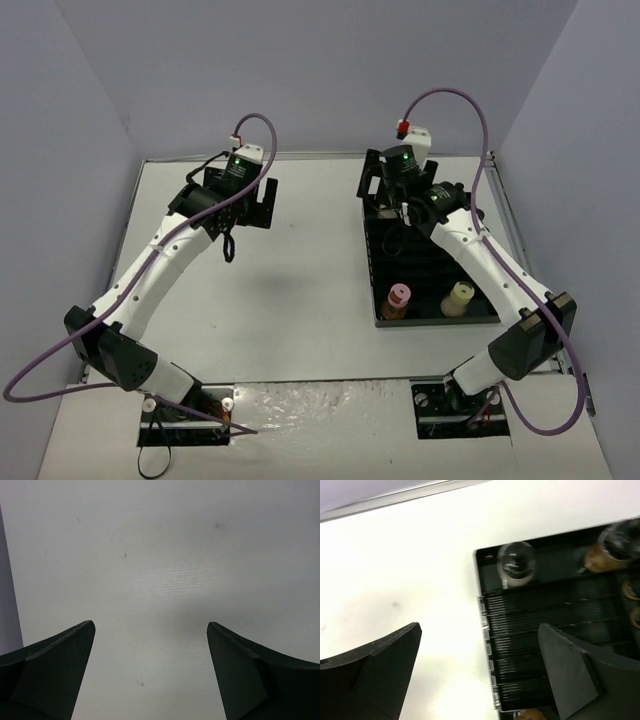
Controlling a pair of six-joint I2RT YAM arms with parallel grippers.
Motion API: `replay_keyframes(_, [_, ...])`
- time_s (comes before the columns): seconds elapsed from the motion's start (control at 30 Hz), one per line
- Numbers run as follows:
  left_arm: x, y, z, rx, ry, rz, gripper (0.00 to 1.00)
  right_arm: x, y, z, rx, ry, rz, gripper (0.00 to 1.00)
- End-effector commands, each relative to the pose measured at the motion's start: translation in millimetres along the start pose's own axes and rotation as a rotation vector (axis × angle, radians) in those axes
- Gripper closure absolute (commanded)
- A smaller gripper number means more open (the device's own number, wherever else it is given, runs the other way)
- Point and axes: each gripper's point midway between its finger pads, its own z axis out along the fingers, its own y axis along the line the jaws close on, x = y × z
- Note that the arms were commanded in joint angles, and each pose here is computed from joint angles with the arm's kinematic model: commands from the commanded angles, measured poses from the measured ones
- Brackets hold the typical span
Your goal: Organize the condiment bottles
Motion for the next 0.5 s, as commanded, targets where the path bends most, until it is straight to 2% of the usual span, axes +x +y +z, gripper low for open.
replay_keyframes(0.0, [-30, 18, -23, -0.005, -0.125, -0.086, 0.08, -33, 37, -15, -0.07, -0.105, -0.031, 0.0])
replay_keyframes(0.47, [-30, 23, -22, -0.004, -0.134, -0.114, 0.07, -29, 47, -24, -0.104, -0.114, -0.062, 0.0])
